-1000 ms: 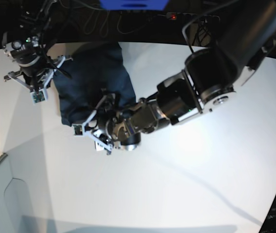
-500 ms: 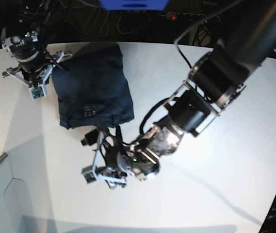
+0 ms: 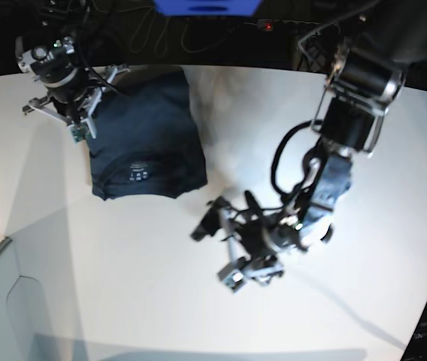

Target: Layout the t-shirt on the table in an organized manner, then fold the t-shirt properly

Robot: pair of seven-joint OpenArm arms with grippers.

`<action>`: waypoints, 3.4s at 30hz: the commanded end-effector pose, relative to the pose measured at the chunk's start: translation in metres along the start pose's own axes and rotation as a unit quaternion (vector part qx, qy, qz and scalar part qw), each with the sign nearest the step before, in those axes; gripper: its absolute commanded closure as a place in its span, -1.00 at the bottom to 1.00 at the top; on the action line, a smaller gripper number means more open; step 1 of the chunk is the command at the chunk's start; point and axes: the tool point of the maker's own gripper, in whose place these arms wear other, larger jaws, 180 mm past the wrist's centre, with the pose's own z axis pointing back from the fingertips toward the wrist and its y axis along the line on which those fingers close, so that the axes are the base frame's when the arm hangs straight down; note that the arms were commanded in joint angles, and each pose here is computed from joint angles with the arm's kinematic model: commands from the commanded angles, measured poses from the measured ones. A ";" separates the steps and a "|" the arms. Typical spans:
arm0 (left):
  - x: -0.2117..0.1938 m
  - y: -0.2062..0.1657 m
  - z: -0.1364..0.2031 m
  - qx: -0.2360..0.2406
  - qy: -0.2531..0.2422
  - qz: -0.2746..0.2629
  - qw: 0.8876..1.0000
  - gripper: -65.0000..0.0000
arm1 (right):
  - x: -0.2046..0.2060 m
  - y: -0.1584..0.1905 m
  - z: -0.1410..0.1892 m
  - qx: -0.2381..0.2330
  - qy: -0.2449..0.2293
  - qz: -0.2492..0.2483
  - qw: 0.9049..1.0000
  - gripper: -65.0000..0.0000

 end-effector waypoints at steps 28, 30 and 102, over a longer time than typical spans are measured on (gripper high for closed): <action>-0.184 0.029 0.182 0.195 0.096 0.190 0.957 -0.71 | -0.028 0.041 -0.042 0.080 0.010 -0.033 0.996 1.00; -0.189 0.027 0.185 0.196 0.102 0.193 0.956 -0.71 | -0.027 0.041 -0.042 0.079 0.010 -0.033 0.996 1.00; -0.404 -0.203 0.179 0.059 0.282 0.399 0.871 1.00 | -0.233 0.069 -0.027 0.092 0.228 -0.231 0.941 1.00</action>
